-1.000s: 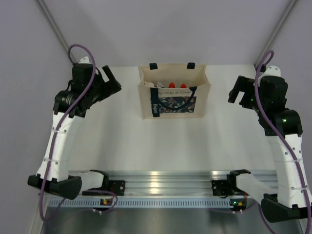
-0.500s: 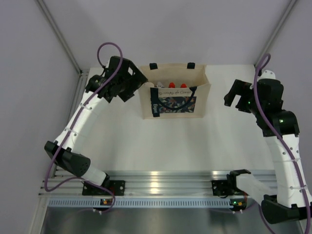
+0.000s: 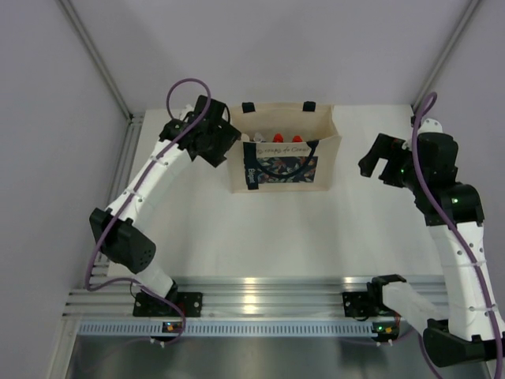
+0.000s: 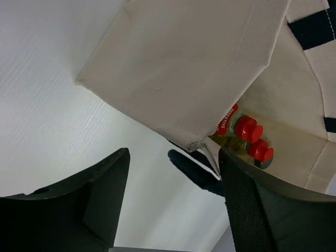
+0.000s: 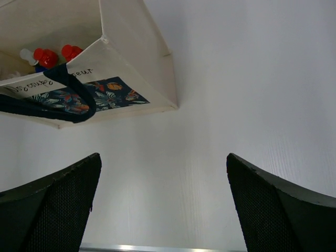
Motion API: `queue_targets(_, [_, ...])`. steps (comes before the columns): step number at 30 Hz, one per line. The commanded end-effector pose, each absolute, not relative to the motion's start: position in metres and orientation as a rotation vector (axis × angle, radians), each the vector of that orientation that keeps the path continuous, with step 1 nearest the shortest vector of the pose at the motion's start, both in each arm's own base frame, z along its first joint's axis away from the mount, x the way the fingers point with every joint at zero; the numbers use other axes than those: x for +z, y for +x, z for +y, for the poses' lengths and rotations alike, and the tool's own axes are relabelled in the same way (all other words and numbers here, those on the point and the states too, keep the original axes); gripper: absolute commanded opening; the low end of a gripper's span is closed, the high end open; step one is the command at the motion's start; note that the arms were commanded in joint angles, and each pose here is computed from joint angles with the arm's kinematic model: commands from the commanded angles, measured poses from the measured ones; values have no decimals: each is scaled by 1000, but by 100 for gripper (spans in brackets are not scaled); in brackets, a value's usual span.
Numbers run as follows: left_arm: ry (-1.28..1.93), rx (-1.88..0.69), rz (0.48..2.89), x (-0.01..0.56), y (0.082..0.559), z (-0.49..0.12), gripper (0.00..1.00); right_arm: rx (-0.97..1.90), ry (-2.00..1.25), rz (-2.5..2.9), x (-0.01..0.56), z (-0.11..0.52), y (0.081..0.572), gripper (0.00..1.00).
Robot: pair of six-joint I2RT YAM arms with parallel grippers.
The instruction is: Take the personal care products out of the canvas bag
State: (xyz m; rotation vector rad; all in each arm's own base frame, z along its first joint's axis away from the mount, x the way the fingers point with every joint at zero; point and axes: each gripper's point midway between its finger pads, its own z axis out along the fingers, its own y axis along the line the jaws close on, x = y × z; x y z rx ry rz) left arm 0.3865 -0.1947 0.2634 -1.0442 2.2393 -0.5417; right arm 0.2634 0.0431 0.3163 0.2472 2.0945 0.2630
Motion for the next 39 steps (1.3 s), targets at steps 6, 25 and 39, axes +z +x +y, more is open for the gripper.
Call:
queue_targets(6, [-1115,-536,2198,254,388,-197,47,341,220,2103,314,55,255,99])
queue_targets(25, [-1131,-607,2273,207,349,-205,0,617,-69,2034,367,121,289,95])
queue_targets(39, [-1152,-562,2253,199,336,-192,0,640,-448,1985,384,274,332,87])
